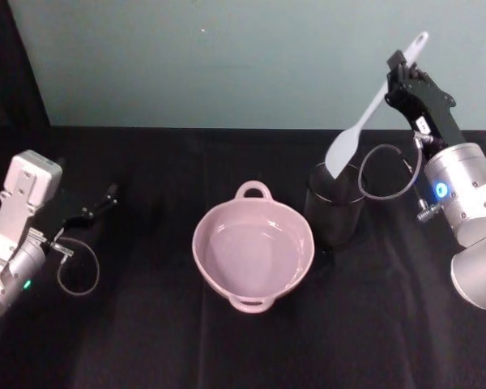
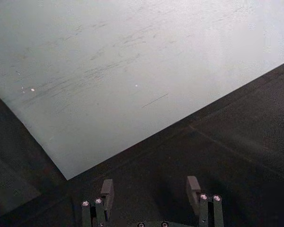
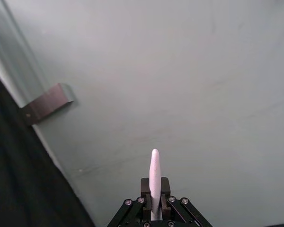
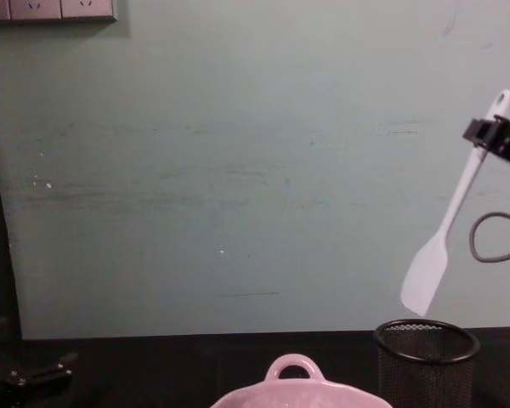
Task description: Use the one hand to pick up the spoon and stir the clear water in the bowl.
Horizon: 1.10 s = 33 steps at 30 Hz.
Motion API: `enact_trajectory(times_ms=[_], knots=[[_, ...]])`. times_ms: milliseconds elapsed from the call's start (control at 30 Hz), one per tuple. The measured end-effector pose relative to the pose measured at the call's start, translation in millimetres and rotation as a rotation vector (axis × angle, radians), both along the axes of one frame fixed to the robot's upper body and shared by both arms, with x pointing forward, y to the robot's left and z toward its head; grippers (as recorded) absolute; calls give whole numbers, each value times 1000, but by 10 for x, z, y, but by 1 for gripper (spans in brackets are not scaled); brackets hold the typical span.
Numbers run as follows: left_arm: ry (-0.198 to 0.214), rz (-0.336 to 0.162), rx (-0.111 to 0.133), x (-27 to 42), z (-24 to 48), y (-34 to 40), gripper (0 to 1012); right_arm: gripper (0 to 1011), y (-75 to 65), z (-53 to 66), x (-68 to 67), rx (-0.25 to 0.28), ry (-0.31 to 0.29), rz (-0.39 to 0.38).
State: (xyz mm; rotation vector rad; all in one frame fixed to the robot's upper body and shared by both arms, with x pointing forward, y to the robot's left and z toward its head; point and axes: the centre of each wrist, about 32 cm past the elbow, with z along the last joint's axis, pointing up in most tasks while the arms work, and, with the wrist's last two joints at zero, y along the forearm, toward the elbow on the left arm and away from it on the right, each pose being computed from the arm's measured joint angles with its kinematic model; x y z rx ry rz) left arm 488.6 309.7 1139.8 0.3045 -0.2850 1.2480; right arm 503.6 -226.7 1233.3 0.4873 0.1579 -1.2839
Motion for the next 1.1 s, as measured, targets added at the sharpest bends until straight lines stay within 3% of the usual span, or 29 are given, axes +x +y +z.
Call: enact_trajectory(times_ms=[567, 1100], knots=[[0, 0, 0, 0, 0, 0, 1011, 113, -15, -257, 300, 46, 91, -68], [0, 0, 0, 0, 0, 0, 1011, 114, -4, -436, 251, 66, 178, -64]])
